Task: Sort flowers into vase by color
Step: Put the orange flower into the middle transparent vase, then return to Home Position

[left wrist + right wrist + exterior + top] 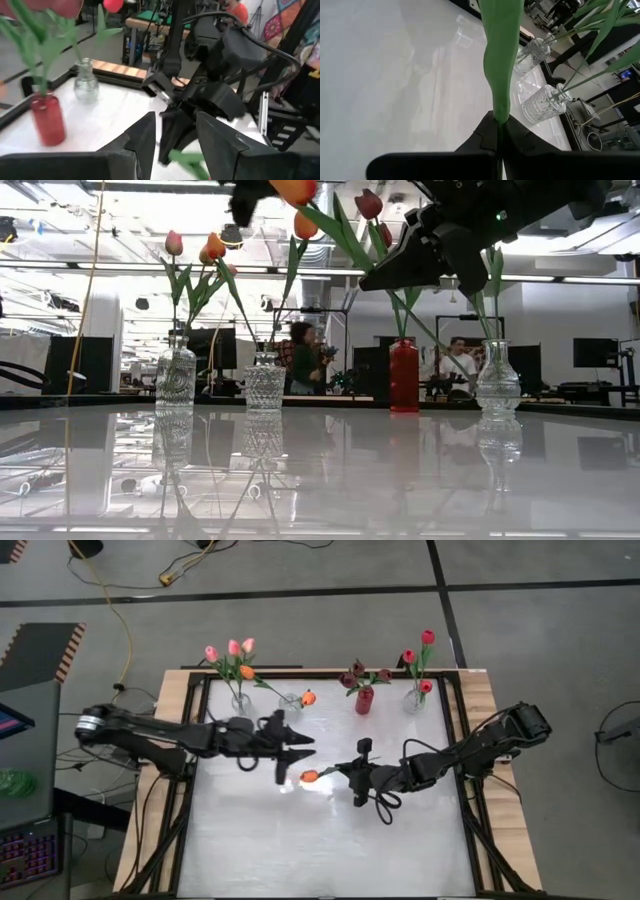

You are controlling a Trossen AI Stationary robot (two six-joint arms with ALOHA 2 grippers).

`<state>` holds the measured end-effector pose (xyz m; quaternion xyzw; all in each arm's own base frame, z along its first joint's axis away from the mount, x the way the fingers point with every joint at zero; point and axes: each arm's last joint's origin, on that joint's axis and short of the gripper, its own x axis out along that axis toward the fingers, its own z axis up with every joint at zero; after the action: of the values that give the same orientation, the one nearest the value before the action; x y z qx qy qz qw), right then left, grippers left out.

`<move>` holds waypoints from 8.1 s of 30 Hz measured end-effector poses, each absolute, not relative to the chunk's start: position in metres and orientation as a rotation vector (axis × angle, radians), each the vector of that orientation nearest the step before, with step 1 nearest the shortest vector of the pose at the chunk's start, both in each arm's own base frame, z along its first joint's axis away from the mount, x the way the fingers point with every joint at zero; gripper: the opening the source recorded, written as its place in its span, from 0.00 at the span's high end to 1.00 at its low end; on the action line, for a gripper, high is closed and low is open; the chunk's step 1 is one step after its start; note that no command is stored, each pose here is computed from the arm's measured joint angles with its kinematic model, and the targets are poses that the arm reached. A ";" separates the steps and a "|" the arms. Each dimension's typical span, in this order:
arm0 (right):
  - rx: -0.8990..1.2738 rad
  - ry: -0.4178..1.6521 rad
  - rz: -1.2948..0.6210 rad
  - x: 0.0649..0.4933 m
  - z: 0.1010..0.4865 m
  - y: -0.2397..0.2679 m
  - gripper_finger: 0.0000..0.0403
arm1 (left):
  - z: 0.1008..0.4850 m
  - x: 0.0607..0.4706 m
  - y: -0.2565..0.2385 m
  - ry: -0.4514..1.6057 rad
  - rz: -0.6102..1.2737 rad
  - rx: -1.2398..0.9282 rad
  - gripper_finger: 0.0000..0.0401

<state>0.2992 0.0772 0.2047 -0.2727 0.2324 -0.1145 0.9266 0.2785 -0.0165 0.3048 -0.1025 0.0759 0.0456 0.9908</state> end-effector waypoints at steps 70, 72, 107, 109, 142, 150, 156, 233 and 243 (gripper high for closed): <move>-0.189 0.122 -0.290 0.315 0.236 0.058 0.87 | 0.235 0.327 -0.062 -0.082 0.398 0.044 0.97; -0.188 0.122 -0.291 0.315 0.236 0.058 0.84 | 0.235 0.327 -0.062 -0.082 0.399 0.044 0.97; -0.098 0.243 -0.298 0.244 0.290 0.042 0.60 | 0.277 0.290 -0.050 0.025 0.424 0.044 1.00; -0.099 0.249 -0.297 0.239 0.293 0.041 0.62 | 0.282 0.283 -0.046 0.040 0.438 0.048 1.00; -0.164 0.343 -0.027 0.136 0.303 0.022 0.92 | 0.328 0.207 0.017 0.091 0.603 -0.016 1.00; -0.085 0.317 -0.081 0.115 0.267 0.012 0.95 | 0.339 0.188 0.017 0.054 0.614 -0.016 1.00; -0.042 0.256 -0.067 0.106 0.246 0.009 0.93 | 0.343 0.181 0.026 0.037 0.667 0.006 1.00; 0.018 0.097 -0.054 0.082 0.221 0.002 0.93 | 0.308 0.195 0.080 0.268 0.712 -0.106 0.69; 0.022 0.050 -0.054 0.081 0.226 0.002 0.93 | 0.324 0.162 0.064 0.243 0.682 -0.062 0.78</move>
<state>0.0813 0.0022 0.2265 0.0110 0.0252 -0.0268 0.9993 0.1622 0.0637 0.3243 -0.0304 0.1187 0.3338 0.9347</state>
